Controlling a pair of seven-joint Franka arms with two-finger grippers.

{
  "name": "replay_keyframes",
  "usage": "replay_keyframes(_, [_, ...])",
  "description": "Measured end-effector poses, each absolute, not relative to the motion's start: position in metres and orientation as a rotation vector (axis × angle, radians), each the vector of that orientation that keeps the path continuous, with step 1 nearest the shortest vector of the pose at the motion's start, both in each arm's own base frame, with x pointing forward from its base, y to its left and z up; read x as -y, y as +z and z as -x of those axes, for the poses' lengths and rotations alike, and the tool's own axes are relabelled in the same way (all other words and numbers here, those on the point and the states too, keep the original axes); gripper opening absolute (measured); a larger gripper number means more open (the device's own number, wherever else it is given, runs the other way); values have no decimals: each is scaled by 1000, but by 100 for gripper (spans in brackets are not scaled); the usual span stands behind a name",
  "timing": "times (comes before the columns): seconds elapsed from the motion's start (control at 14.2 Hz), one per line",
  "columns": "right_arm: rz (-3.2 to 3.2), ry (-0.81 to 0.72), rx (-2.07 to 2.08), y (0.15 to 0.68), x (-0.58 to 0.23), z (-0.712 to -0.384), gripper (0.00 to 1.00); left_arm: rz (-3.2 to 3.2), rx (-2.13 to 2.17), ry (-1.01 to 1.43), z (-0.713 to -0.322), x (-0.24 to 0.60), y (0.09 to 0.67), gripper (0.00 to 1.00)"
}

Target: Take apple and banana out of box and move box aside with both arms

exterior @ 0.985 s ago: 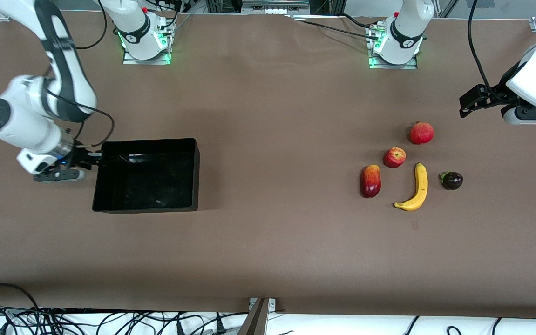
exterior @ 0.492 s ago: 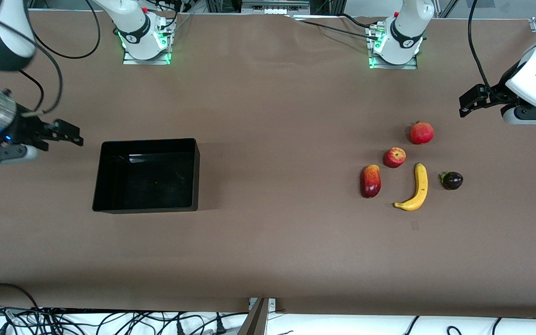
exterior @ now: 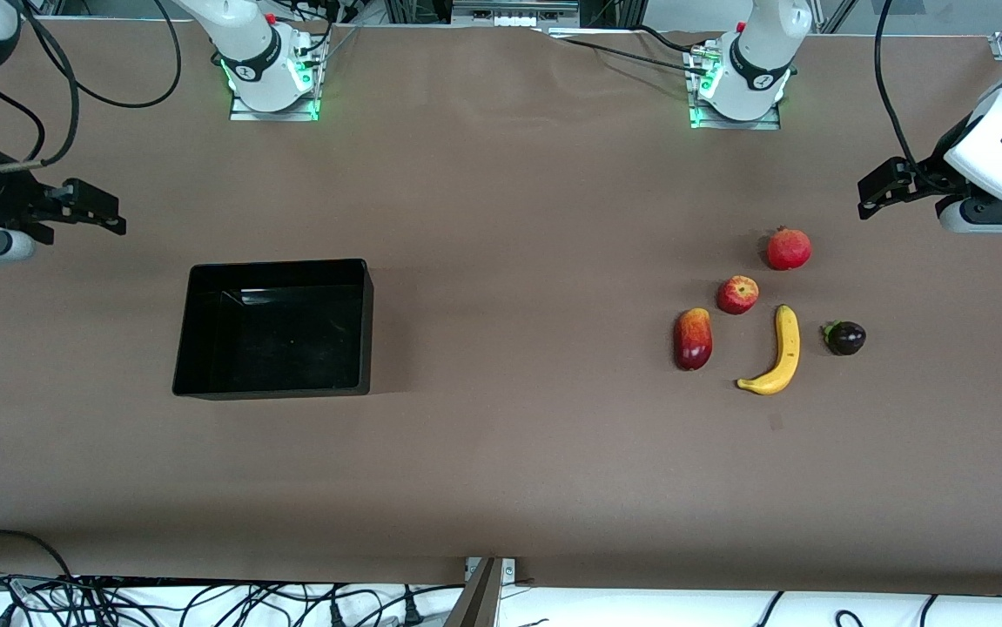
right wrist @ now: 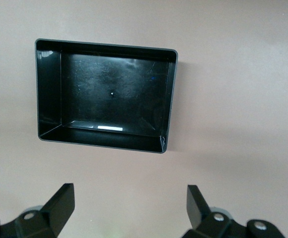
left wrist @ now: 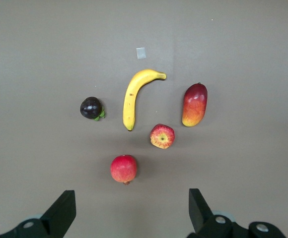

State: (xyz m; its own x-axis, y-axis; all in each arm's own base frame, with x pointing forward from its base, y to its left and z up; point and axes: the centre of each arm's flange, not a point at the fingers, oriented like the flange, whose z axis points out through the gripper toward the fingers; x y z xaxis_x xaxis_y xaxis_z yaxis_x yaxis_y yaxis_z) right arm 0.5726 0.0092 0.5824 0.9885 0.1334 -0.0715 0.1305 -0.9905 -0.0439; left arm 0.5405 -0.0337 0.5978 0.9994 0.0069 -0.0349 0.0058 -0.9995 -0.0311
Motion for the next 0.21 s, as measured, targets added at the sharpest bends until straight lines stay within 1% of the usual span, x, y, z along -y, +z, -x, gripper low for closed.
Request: replay_keyframes(0.21, [3092,109,222,588,-14,-568,100,3110,10,55,-540,34,598,100])
